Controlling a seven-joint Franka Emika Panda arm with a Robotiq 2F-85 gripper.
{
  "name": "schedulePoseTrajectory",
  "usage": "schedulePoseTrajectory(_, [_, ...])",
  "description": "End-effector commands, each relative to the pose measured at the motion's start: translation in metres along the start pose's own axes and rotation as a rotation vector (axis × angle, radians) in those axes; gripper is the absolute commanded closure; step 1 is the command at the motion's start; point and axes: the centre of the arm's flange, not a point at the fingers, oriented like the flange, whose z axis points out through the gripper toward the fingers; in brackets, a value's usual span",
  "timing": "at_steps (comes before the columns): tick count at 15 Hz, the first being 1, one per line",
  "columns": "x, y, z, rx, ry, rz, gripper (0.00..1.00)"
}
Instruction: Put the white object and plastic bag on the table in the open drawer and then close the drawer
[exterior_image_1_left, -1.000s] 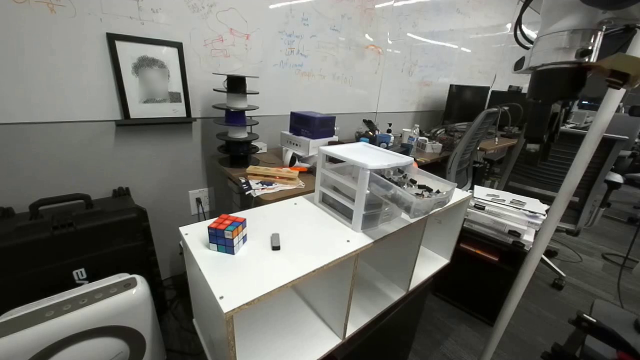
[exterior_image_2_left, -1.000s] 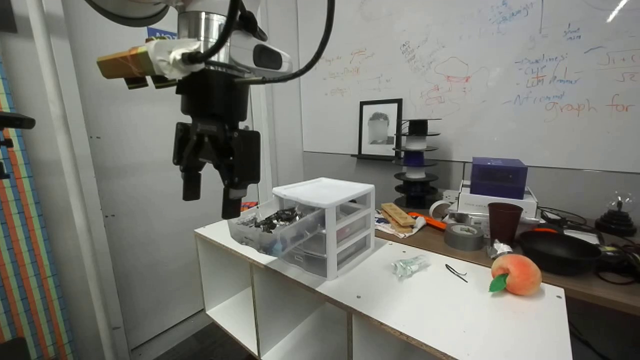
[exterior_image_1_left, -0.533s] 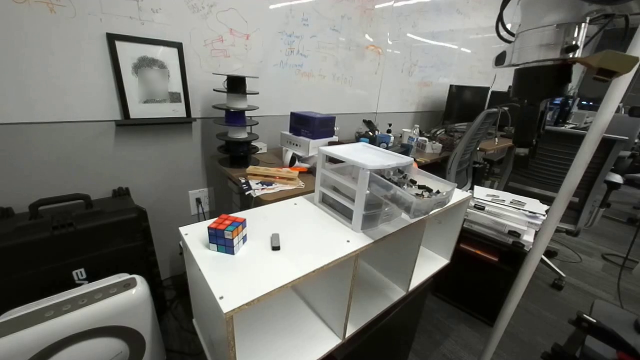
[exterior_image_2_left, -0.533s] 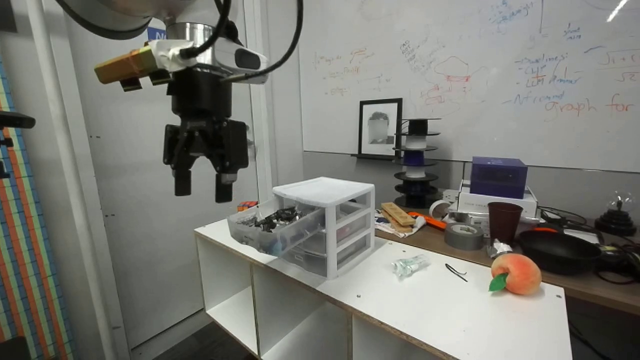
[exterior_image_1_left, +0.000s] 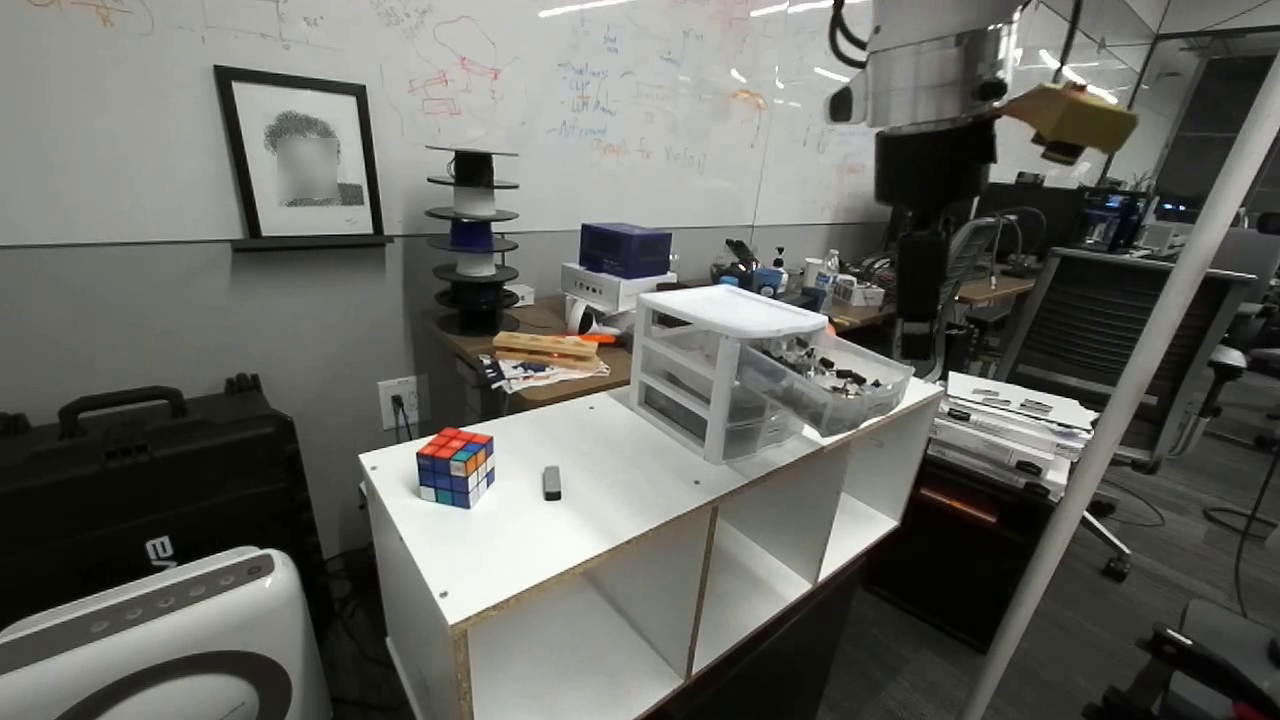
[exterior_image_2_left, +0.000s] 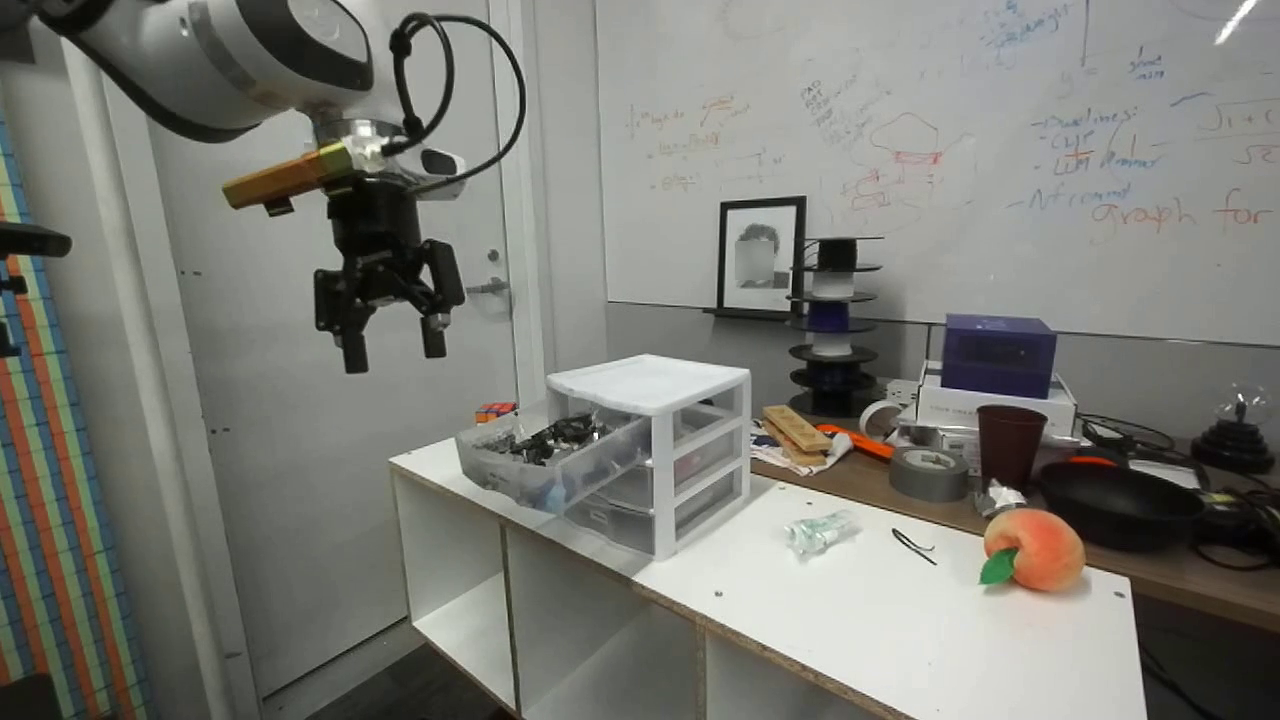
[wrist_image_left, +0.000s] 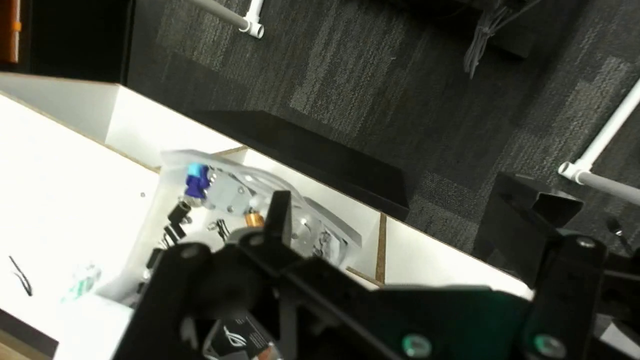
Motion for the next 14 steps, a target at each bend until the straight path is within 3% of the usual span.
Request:
schedulePoseTrajectory(1, [0.085, -0.005, 0.01, -0.002, 0.006, -0.068, 0.0])
schedulePoseTrajectory(7, [0.176, -0.041, 0.058, 0.058, 0.025, -0.14, 0.0])
schedulePoseTrajectory(11, [0.203, -0.098, 0.06, 0.027, 0.019, -0.213, 0.0])
schedulePoseTrajectory(14, [0.221, -0.126, 0.062, -0.001, 0.083, -0.224, 0.0])
